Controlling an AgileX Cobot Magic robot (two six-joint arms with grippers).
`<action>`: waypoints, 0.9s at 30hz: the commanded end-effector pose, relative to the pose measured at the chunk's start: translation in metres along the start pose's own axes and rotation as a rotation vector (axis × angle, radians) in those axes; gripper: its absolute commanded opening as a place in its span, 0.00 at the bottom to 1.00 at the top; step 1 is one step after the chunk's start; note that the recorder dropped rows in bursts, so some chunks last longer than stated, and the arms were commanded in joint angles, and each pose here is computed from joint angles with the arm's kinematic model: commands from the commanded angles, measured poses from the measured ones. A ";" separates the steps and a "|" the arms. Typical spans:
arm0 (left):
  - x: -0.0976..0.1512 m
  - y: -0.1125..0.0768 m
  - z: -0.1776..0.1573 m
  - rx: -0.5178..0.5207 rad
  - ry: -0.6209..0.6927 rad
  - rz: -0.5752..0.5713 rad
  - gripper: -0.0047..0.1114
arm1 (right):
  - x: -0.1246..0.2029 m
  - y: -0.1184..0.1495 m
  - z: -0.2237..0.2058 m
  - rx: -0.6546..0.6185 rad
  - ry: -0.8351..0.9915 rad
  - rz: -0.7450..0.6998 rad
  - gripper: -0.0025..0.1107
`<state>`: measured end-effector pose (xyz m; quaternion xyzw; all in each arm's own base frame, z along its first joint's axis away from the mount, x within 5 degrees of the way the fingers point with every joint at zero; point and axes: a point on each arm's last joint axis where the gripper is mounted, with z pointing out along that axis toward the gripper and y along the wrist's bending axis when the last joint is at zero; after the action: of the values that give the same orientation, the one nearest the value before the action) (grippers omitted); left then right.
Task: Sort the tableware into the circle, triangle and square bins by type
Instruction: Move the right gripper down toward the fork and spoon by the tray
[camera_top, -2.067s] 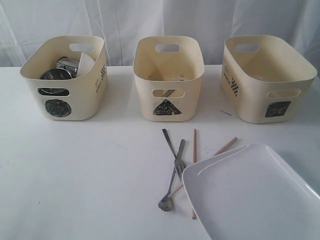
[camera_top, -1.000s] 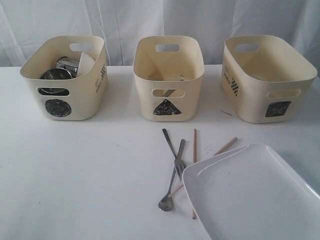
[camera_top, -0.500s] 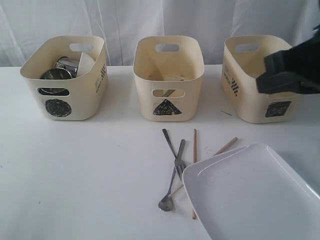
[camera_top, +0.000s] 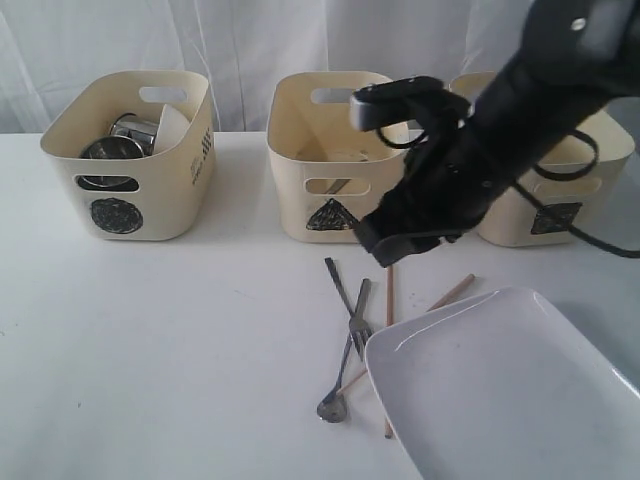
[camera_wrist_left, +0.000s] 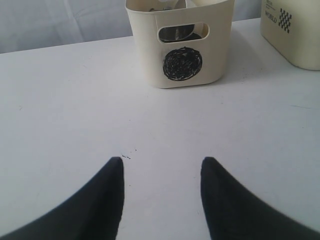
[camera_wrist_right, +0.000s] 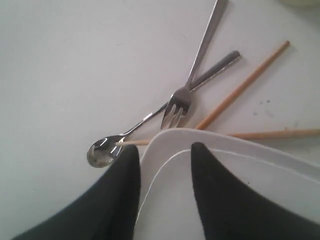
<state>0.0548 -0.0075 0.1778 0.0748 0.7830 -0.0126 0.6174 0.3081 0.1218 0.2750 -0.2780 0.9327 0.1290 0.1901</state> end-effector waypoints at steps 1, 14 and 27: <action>0.000 0.000 0.000 -0.001 -0.008 -0.016 0.49 | -0.024 0.014 0.025 0.044 0.041 -0.094 0.39; 0.000 0.000 0.000 -0.001 -0.008 -0.016 0.49 | -0.058 0.003 0.105 0.177 0.149 0.048 0.39; 0.000 0.000 0.000 -0.001 -0.008 -0.016 0.49 | -0.052 -0.009 0.138 0.238 0.214 0.056 0.39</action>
<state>0.0548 -0.0075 0.1778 0.0748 0.7830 -0.0126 0.6174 0.3906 0.1870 0.1736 -0.2397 0.9639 -0.0027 0.1156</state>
